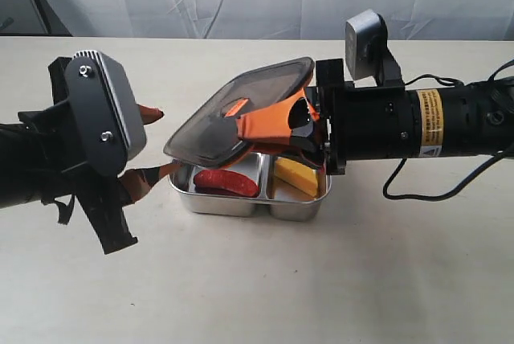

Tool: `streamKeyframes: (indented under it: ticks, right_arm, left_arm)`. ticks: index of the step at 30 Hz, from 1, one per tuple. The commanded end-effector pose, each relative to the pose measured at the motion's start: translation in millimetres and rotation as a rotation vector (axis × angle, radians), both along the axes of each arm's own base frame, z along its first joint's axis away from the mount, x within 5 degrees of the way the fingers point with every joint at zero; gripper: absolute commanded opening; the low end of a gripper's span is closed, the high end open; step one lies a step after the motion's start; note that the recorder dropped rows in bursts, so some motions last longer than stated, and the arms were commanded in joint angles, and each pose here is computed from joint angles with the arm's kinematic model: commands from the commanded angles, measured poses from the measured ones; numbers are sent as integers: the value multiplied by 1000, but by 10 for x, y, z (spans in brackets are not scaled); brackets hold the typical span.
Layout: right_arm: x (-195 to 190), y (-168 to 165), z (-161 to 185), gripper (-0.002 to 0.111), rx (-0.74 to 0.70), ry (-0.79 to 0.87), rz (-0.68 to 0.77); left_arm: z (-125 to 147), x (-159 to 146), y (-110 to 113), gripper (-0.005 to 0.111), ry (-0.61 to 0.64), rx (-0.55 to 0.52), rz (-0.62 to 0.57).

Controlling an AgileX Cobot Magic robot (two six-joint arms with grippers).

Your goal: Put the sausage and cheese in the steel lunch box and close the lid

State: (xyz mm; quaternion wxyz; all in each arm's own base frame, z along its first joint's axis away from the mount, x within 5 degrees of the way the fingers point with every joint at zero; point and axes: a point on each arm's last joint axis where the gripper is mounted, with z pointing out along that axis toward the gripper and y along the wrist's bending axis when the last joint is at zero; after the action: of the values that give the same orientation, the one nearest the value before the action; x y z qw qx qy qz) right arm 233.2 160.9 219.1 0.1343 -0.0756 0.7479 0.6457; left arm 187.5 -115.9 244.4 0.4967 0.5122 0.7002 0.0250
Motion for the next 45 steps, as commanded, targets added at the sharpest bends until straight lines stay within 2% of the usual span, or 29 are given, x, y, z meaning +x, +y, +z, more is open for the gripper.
streamKeyframes:
  ticks: [1, 10, 14, 20, 23, 26, 27, 28, 41, 45]
  right_arm:
    - [21, -13, 31, -1, 49, 67, -32]
    - [67, -13, 71, -1, 105, 134, -89]
    - [13, 55, 108, -1, 117, 147, -66]
    - [-118, 205, 248, -1, 169, 131, -32]
    - [-180, 235, 301, -1, 172, 111, -6]
    - [-216, 232, 337, -1, 166, 92, 11]
    - [-220, 231, 343, -1, 166, 89, 12]
    - [-220, 231, 343, -1, 166, 89, 12]
    - [-231, 234, 324, -1, 150, 86, 26]
    - [-191, 225, 216, -1, 32, 72, -21]
  left_arm:
    - [-3, -26, -29, 55, 12, 6, -44]
    - [-16, -46, -49, 55, 33, 1, -70]
    - [-61, 29, -28, 55, 18, 28, -15]
    - [-273, 191, -28, 53, 38, 115, 51]
    - [-323, 301, 31, 42, -14, 169, 146]
    - [-299, 347, 48, 16, -46, 179, 181]
    - [-280, 352, 39, 4, -48, 173, 177]
    - [-268, 356, 27, 1, -49, 171, 167]
    - [-160, 409, -26, 0, -46, 107, 178]
    - [-163, 407, -26, 0, -36, 96, 186]
